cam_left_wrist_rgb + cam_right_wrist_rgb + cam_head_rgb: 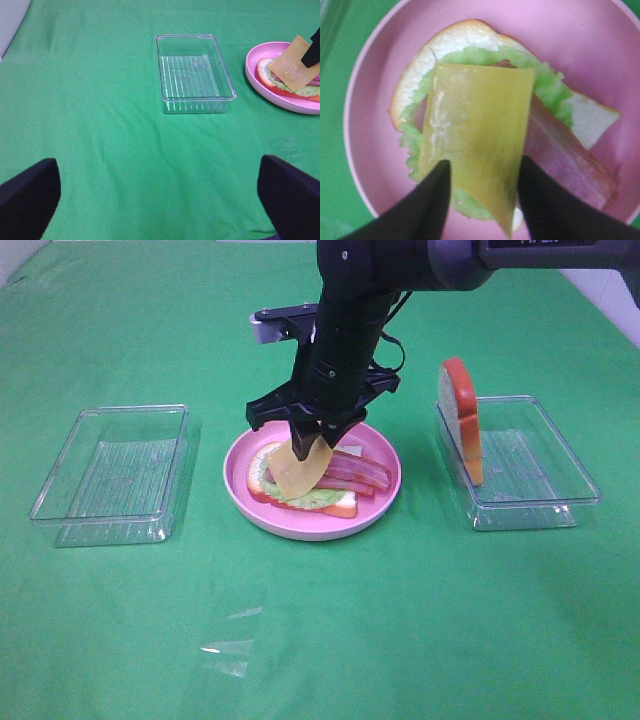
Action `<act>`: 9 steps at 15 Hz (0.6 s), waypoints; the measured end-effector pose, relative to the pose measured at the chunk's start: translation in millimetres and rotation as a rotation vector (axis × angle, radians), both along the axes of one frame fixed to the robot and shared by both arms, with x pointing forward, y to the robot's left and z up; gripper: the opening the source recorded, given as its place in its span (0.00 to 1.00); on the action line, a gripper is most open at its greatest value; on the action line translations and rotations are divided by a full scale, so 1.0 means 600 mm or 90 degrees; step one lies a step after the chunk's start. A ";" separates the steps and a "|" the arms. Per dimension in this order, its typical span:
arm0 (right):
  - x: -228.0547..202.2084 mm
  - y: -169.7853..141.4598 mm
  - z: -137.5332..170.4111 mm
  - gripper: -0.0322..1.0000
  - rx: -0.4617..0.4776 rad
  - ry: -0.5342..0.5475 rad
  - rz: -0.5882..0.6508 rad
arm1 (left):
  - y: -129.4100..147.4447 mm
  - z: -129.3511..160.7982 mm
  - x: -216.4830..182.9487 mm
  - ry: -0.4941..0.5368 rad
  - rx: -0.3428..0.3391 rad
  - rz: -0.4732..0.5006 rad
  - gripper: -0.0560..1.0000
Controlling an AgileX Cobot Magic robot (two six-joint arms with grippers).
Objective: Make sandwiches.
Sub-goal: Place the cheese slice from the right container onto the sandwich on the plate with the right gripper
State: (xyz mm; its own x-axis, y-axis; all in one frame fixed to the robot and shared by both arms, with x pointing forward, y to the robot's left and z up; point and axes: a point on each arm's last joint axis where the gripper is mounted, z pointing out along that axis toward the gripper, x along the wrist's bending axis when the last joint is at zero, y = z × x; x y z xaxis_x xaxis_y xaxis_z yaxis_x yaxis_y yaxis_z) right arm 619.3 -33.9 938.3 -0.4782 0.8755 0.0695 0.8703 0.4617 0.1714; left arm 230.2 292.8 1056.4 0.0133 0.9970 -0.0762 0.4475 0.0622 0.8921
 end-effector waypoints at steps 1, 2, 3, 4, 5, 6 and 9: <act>0.001 -0.003 0.000 0.69 -0.013 -0.005 -0.002 | 0.000 0.000 0.000 0.000 0.000 0.000 0.99; 0.003 -0.009 -0.001 0.85 -0.038 -0.014 0.001 | 0.000 0.000 0.000 0.000 0.000 0.000 0.99; 0.004 -0.014 -0.001 0.91 -0.060 -0.016 0.000 | 0.000 0.000 0.000 0.000 0.000 0.000 0.99; 0.003 -0.017 -0.001 0.94 -0.074 -0.013 0.002 | 0.000 0.000 0.000 0.000 0.000 0.000 0.99; 0.001 -0.019 -0.002 0.95 -0.082 -0.007 0.003 | 0.000 0.000 0.000 0.000 0.000 0.000 0.99; 0.000 -0.021 -0.002 0.96 -0.089 -0.001 0.004 | 0.000 0.000 0.000 0.000 0.000 0.000 0.99; -0.003 -0.024 0.034 0.96 -0.074 -0.025 0.004 | 0.000 0.000 0.000 0.000 0.000 0.000 0.99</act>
